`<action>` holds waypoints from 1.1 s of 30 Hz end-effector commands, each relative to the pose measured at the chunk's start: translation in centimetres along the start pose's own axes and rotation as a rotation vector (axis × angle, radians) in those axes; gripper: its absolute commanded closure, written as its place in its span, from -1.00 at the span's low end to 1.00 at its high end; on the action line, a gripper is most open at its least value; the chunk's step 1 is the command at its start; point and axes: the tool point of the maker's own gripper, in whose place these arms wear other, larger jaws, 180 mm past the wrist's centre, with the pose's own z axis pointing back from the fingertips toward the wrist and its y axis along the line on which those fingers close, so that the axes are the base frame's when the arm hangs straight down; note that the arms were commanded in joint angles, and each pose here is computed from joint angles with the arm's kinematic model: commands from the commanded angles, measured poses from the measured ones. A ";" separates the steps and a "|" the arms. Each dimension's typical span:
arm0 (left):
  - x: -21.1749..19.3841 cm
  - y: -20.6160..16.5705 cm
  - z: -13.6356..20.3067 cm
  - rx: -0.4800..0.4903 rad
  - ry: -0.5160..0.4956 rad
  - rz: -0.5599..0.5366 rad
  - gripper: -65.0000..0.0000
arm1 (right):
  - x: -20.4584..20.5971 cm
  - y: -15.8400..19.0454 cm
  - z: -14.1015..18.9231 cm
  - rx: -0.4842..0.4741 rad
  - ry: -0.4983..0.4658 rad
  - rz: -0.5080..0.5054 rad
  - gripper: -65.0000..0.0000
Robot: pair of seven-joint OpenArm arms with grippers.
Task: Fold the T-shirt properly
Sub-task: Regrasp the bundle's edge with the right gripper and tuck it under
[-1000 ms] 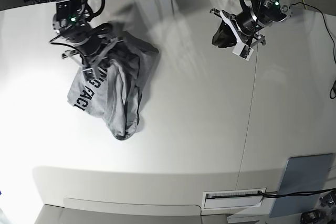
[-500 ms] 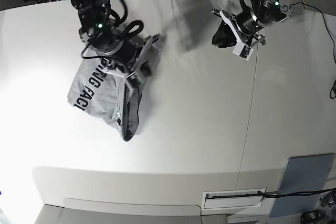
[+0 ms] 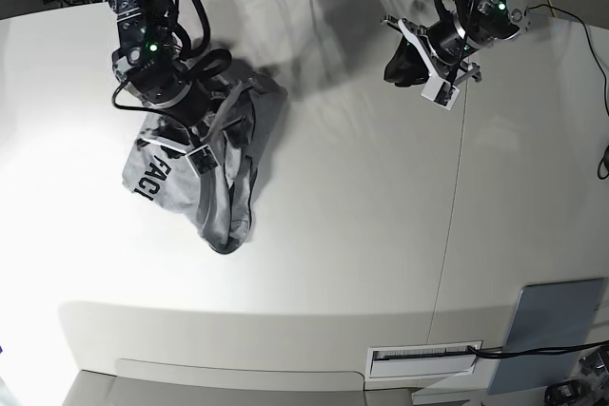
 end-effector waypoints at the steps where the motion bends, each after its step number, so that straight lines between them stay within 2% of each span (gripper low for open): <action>1: 1.0 -0.2 0.3 -0.008 -0.039 -0.007 0.72 | 0.8 -0.4 0.3 -0.015 -0.032 0.004 0.15; 11: 1.0 -0.1 0.3 -0.008 -0.039 -0.008 0.72 | -3.6 -1.9 0.9 -0.145 0.129 -0.108 0.15; 15: 1.0 -0.1 0.3 -0.008 -0.040 -0.008 0.72 | -4.2 -2.9 1.3 -0.211 0.143 -0.124 0.15; 18: 1.0 -0.1 0.3 -0.008 -0.039 -0.008 0.72 | -4.2 -4.7 1.7 -0.311 0.136 -0.145 0.15; 20: 1.0 -0.2 0.3 -0.008 -0.040 -0.008 0.72 | -4.3 -5.2 1.8 -0.328 0.135 -0.164 0.15; 24: 1.0 -0.1 0.3 -0.008 -0.039 -0.008 0.72 | -6.3 -5.2 0.9 -0.292 0.184 -0.235 0.15; 29: 1.0 -0.1 0.3 -0.008 -0.040 -0.008 0.72 | -6.8 -2.8 -0.6 -0.126 0.172 -0.281 0.18; 31: 1.0 -0.1 0.3 -0.008 -0.039 -0.008 0.72 | -6.3 -1.9 -0.8 -0.074 0.150 -0.284 0.37; 33: 1.0 -0.1 0.3 -0.008 -0.039 -0.008 0.72 | -6.0 -1.8 -0.9 -0.062 0.139 -0.282 0.66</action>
